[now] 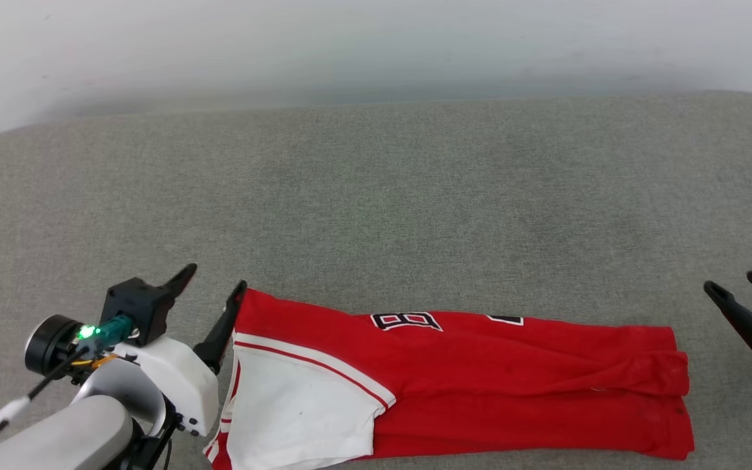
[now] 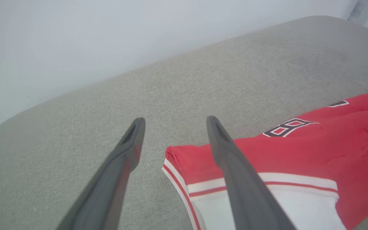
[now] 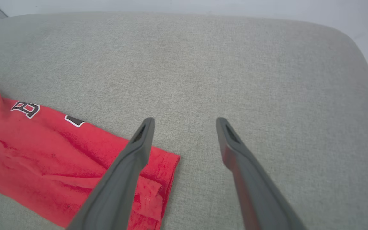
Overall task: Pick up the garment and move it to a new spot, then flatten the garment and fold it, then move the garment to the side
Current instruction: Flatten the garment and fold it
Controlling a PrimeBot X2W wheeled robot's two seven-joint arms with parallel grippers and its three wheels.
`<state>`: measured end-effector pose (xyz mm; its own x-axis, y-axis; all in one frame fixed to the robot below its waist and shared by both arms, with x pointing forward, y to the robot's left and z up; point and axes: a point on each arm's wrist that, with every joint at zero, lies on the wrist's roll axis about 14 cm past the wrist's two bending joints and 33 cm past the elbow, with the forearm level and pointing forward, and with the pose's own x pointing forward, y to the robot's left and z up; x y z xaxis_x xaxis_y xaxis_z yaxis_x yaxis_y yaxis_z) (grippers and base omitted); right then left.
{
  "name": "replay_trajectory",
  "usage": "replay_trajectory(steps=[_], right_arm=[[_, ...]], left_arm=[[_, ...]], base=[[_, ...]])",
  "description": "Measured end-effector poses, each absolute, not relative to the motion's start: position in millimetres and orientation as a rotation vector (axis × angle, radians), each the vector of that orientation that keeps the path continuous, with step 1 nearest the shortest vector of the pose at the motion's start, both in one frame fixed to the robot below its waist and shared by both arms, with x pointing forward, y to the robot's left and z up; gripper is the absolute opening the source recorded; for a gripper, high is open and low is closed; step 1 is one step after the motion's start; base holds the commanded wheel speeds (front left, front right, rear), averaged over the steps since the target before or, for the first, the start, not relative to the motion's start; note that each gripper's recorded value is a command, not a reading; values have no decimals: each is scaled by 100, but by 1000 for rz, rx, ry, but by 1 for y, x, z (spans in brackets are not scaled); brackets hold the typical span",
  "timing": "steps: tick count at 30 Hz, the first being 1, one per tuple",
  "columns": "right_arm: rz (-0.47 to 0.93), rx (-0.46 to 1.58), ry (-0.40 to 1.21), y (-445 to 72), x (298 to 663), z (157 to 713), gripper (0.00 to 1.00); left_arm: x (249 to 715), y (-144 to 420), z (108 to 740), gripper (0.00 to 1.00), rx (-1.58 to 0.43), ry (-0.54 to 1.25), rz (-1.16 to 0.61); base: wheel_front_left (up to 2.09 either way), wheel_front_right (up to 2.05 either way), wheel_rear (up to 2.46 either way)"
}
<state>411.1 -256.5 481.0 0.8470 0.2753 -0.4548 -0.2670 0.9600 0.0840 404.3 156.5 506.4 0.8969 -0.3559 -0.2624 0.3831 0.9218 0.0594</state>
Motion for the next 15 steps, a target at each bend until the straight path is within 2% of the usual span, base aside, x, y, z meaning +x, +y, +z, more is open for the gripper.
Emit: replay_trajectory(steps=[7,15], right_arm=[[183,142,603,-273,395,442,100],[178,276,743,-251,375,401,100]], left_arm=[[409,180,510,100,148,121,-204],[402,192,524,100,114,22,-51]], base=[[0,0,0],[0,0,0]])
